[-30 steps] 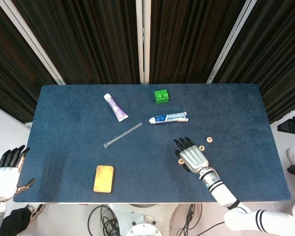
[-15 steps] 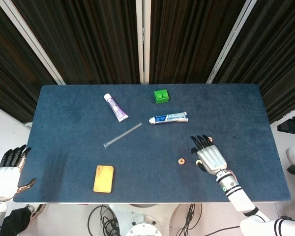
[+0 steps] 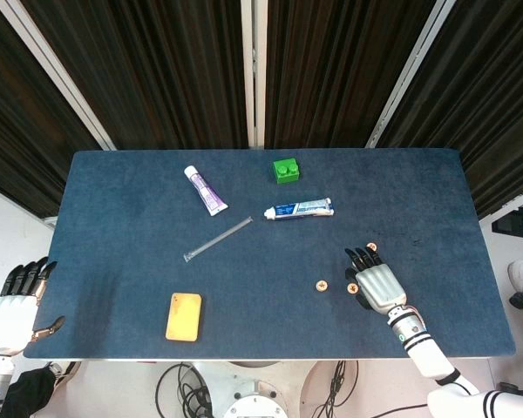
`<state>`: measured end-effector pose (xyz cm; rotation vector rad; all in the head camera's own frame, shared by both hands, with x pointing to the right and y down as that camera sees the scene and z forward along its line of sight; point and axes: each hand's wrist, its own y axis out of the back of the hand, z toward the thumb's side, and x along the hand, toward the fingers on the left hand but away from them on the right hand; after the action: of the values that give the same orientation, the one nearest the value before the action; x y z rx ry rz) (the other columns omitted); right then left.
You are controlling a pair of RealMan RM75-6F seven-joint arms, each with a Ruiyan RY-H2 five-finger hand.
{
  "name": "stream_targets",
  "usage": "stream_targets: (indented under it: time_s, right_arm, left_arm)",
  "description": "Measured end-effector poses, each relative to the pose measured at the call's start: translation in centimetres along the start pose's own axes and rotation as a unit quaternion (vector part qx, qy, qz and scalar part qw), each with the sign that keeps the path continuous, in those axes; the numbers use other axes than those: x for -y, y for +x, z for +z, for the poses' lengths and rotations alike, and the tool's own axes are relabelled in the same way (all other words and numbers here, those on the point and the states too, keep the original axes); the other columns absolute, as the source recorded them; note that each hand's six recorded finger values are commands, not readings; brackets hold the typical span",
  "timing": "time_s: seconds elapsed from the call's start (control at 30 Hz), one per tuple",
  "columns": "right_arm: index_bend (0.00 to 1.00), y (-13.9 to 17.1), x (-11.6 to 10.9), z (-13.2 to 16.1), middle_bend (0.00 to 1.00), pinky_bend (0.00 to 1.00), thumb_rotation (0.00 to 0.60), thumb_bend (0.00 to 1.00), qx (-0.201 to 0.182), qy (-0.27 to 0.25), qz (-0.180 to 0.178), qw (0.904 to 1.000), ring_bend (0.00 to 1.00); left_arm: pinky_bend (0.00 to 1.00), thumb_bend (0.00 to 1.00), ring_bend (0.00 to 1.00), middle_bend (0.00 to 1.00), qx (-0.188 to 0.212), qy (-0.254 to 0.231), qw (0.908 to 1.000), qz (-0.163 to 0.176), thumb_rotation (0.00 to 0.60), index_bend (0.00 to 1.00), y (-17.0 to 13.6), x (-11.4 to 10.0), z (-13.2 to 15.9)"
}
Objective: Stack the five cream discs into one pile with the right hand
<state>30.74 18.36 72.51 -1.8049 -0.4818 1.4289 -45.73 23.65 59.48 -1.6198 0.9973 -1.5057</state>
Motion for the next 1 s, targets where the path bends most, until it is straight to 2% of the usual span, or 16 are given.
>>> stream_targets:
  time_s: [0.4, 0.8, 1.0]
  right_arm:
    - [0.44, -0.3, 0.7, 0.2, 0.03, 0.00, 0.600, 0.24, 0.003, 0.006, 0.007, 1.0000, 0.00]
    - [0.54, -0.7, 0.5, 0.2, 0.04, 0.00, 0.600, 0.27, 0.007, 0.004, -0.001, 1.0000, 0.00]
    - [0.55, -0.5, -0.8, 0.6, 0.04, 0.00, 0.600, 0.27, 0.001, -0.005, -0.017, 0.9998, 0.00]
  left_arm:
    - [0.00, 0.19, 0.00, 0.00, -0.001, -0.001, 1.0000, 0.000, 0.600, 0.00, -0.1, 0.1, -0.1]
    - [0.00, 0.19, 0.00, 0.00, -0.002, -0.003, 1.0000, 0.000, 0.600, 0.00, -0.1, 0.1, -0.2]
    - [0.00, 0.19, 0.00, 0.00, 0.001, -0.009, 0.9999, 0.007, 0.600, 0.00, -0.5, -0.3, -0.3]
